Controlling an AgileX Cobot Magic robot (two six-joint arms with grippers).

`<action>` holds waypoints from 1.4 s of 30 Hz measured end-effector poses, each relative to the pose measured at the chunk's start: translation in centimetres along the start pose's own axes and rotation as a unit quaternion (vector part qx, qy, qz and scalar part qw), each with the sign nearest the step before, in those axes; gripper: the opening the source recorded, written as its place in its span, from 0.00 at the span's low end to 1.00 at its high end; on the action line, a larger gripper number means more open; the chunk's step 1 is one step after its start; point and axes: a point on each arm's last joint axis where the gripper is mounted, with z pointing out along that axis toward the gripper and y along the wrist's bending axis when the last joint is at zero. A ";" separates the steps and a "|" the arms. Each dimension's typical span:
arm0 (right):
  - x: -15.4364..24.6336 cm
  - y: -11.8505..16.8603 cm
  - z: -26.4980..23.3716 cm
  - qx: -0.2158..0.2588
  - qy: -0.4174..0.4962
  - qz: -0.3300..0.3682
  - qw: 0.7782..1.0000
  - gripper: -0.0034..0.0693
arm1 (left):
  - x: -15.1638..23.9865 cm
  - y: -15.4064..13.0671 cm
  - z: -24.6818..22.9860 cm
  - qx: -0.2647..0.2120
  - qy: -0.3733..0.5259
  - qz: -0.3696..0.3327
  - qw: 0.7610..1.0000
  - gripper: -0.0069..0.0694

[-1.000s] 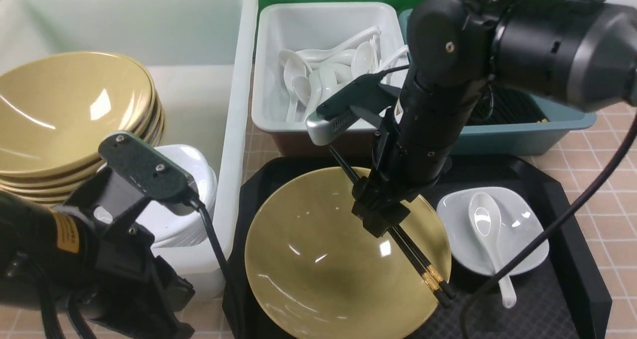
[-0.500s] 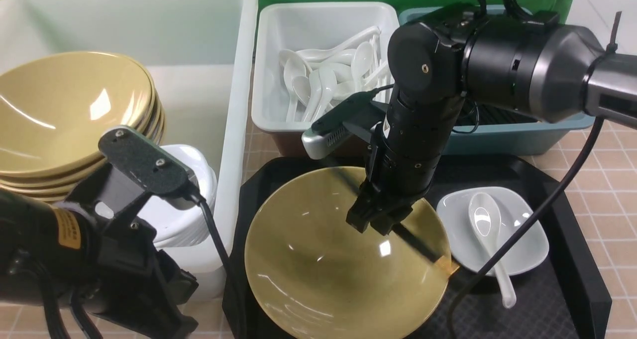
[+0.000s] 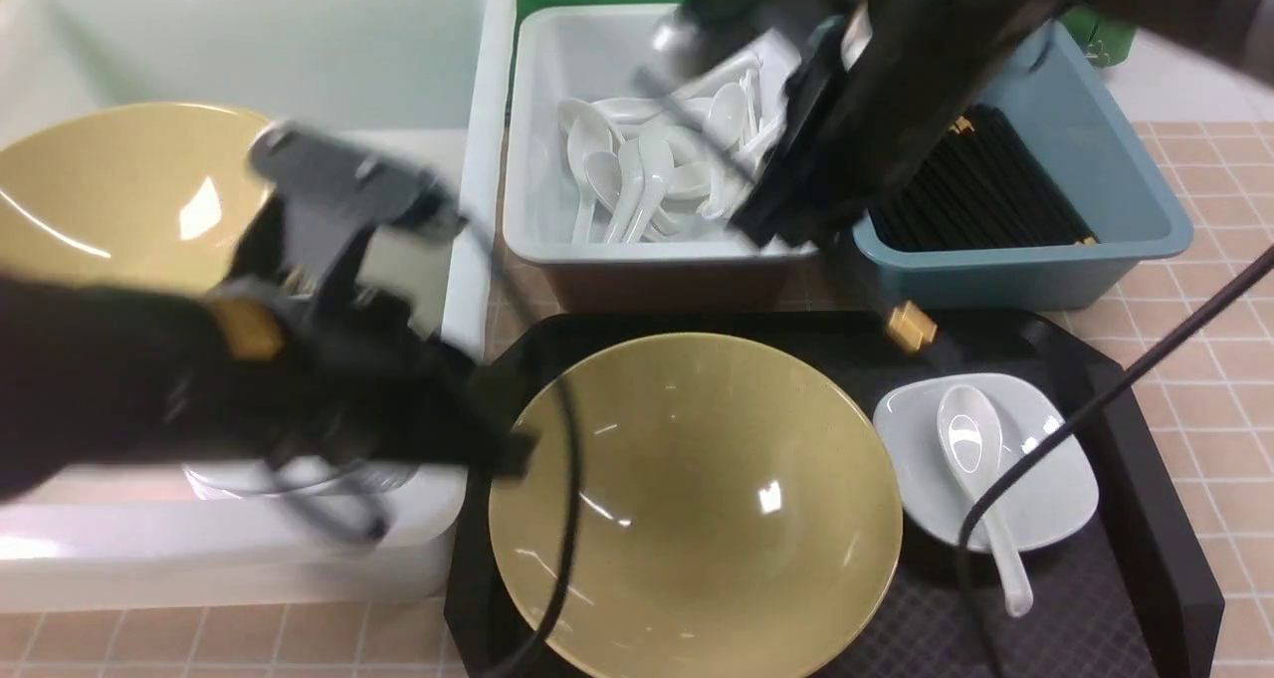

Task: On brown table put chopsticks spoon bowls plates into blue grey white boxes.

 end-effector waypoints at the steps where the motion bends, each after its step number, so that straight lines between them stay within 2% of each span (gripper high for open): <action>1: -0.2 -1.0 0.0 0.010 -0.019 0.010 1.000 0.27 | -0.6 0.1 0.6 0.001 0.001 0.003 1.000 0.09; 4: -0.6 -4.8 0.5 0.046 -0.076 0.054 0.995 0.27 | -4.7 0.1 2.1 0.004 -0.021 0.024 0.999 0.09; 5: -0.7 -6.7 0.8 0.062 -0.101 0.079 0.990 0.27 | -6.2 0.1 2.8 0.007 -0.025 0.033 0.999 0.09; 9: -0.7 -11.2 2.6 0.100 -0.170 0.141 0.970 0.27 | -10.4 0.0 4.1 0.010 -0.052 0.058 0.997 0.09; 13: 0.0 -14.2 5.9 0.120 -0.187 0.166 0.961 0.27 | -11.6 0.0 4.7 0.013 -0.055 0.063 0.996 0.09; 15: 0.3 -14.7 7.0 0.122 -0.183 0.173 0.960 0.28 | -11.5 0.0 4.7 0.014 -0.050 0.063 0.997 0.09; 18: 1.1 -15.3 9.0 0.116 -0.143 0.190 0.964 0.39 | -11.1 -0.1 4.8 0.021 -0.021 0.067 0.997 0.09; 19: 1.4 -15.2 9.0 0.111 -0.118 0.198 0.967 0.48 | -10.8 -0.1 4.7 0.022 -0.007 0.071 0.997 0.09; 20: 1.5 -15.2 9.0 0.110 -0.113 0.199 0.967 0.49 | -10.8 -0.1 4.8 0.023 -0.004 0.072 0.997 0.09; 21: 1.8 -15.0 8.7 0.104 -0.082 0.204 0.970 0.57 | -10.5 -0.2 4.5 0.024 0.008 0.076 0.997 0.09; 25: 3.0 -14.1 5.7 0.086 0.014 0.179 0.980 0.73 | -10.3 -0.5 2.7 0.030 0.021 0.084 0.996 0.09; 28: 3.7 -13.0 3.1 0.066 0.062 0.159 0.983 0.75 | -10.4 -0.8 1.1 0.033 0.017 0.089 0.995 0.09; 31: 5.1 -10.4 -1.0 0.014 0.072 0.144 0.987 0.76 | -10.1 -1.3 -1.6 0.039 0.010 0.109 0.993 0.09; 34: 7.4 -7.2 -2.8 -0.035 0.083 0.142 0.986 0.76 | -8.9 -1.5 -3.3 0.040 0.009 0.121 0.992 0.09; 39: 12.7 -2.0 -0.9 -0.065 0.111 0.140 0.982 0.76 | -5.8 -1.3 -3.2 0.040 0.030 0.127 0.991 0.09; 40: 12.6 -1.9 -1.0 -0.063 0.105 0.142 0.982 0.76 | -5.7 -1.3 -3.2 0.040 0.031 0.126 0.991 0.09; 42: 15.1 -0.4 1.7 -0.060 0.108 0.172 0.977 0.76 | -4.0 -1.1 -2.0 0.039 0.051 0.120 0.991 0.09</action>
